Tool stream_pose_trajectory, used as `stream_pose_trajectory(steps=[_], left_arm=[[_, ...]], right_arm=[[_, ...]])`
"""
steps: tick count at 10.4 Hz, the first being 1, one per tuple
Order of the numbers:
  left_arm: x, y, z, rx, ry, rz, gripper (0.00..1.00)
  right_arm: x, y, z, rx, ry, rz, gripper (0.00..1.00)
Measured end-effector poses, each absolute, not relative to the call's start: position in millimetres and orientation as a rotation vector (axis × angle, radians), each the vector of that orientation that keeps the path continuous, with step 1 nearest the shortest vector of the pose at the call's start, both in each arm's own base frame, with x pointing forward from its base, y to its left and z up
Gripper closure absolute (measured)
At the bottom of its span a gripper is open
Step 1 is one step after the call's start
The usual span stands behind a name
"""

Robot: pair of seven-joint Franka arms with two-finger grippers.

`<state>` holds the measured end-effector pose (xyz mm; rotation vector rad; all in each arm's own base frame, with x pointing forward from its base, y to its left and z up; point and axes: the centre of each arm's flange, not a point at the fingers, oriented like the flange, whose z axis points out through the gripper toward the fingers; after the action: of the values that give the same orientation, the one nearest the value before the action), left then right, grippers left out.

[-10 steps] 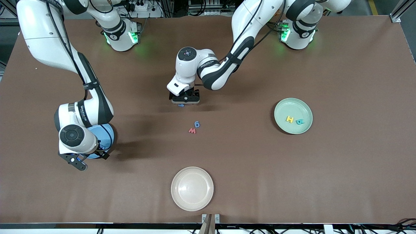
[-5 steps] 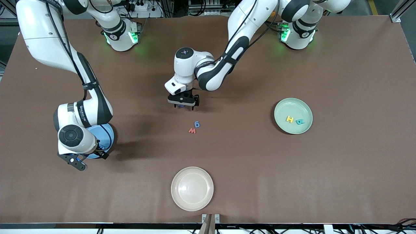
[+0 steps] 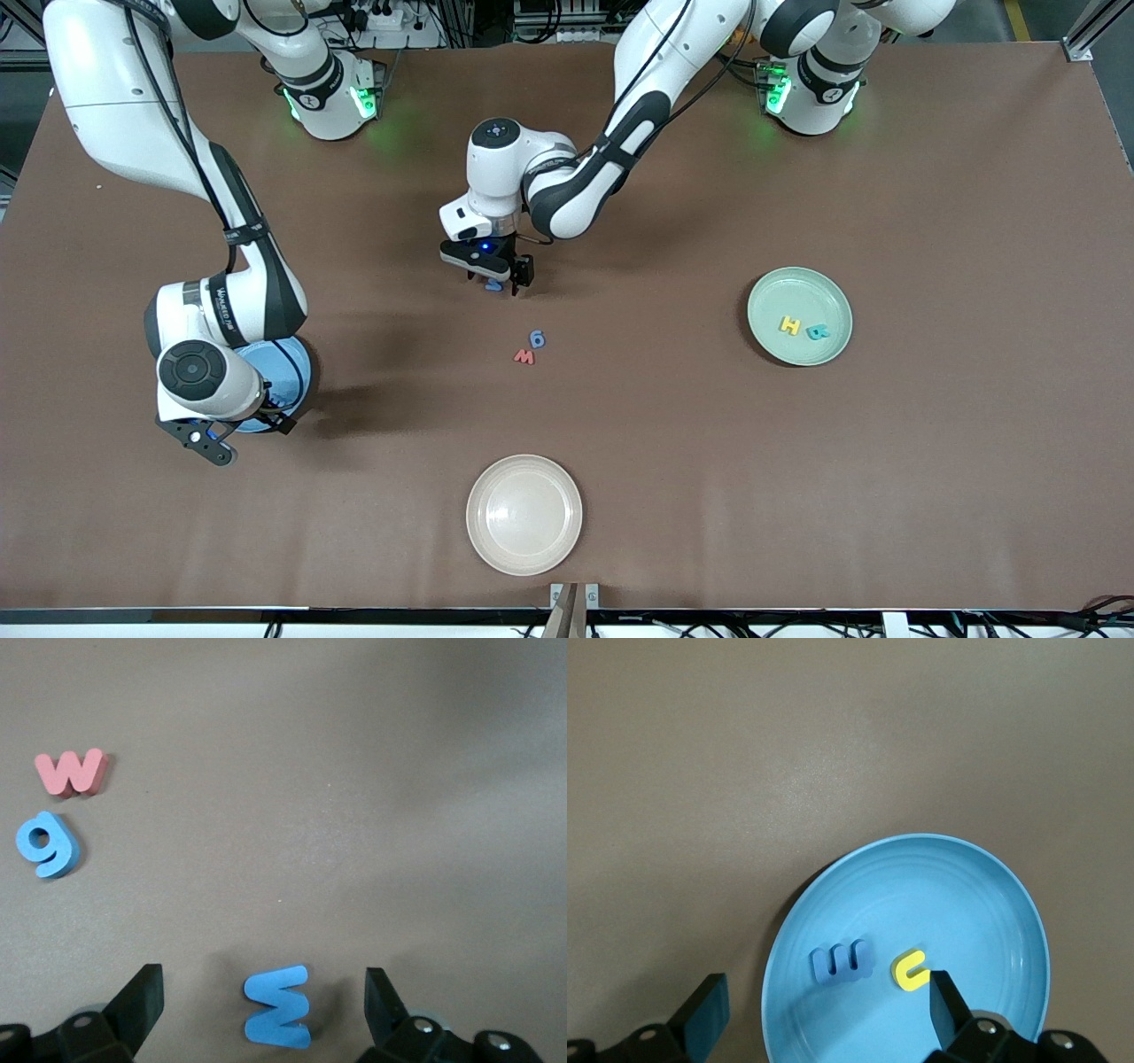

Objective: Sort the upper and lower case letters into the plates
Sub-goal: 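Lower the left gripper onto the blue M and grasp it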

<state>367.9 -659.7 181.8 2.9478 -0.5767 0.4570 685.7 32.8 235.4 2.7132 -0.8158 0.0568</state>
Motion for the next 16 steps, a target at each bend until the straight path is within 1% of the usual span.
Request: stream_pose_trajectory(steps=[4, 5, 6, 7, 8, 12, 13, 16], left_arm=[[361.6, -660.4, 160.8, 2.961, -0.616, 0.437, 0.01], [362.7, -660.7, 158.3, 2.962, -0.616, 0.438, 0.14], [363.9, -662.2, 160.9, 2.956, -0.617, 0.444, 0.20], [364.2, -662.4, 161.2, 2.956, -0.617, 0.445, 0.24], [365.1, -662.9, 162.6, 2.954, -0.616, 0.449, 0.32], [363.5, -663.8, 162.7, 2.954, -0.619, 0.446, 0.33], [363.3, -664.3, 163.7, 2.954, -0.619, 0.447, 0.40], [356.7, -667.7, 165.1, 2.975, -0.602, 0.425, 0.46]], right_arm=[[685.7, 31.3, 235.4, 2.712, -0.818, 0.056, 0.00], [685.7, 30.8, 235.2, 2.712, -0.818, 0.056, 0.00], [685.7, 30.7, 235.0, 2.712, -0.816, 0.055, 0.00], [685.5, 30.6, 234.2, 2.712, -0.815, 0.053, 0.00], [685.4, 30.6, 233.6, 2.712, -0.813, 0.052, 0.00], [685.3, 29.6, 233.2, 2.712, -0.813, 0.051, 0.00], [685.3, 29.6, 233.2, 2.712, -0.813, 0.051, 0.00], [685.3, 29.5, 233.1, 2.712, -0.813, 0.050, 0.00]])
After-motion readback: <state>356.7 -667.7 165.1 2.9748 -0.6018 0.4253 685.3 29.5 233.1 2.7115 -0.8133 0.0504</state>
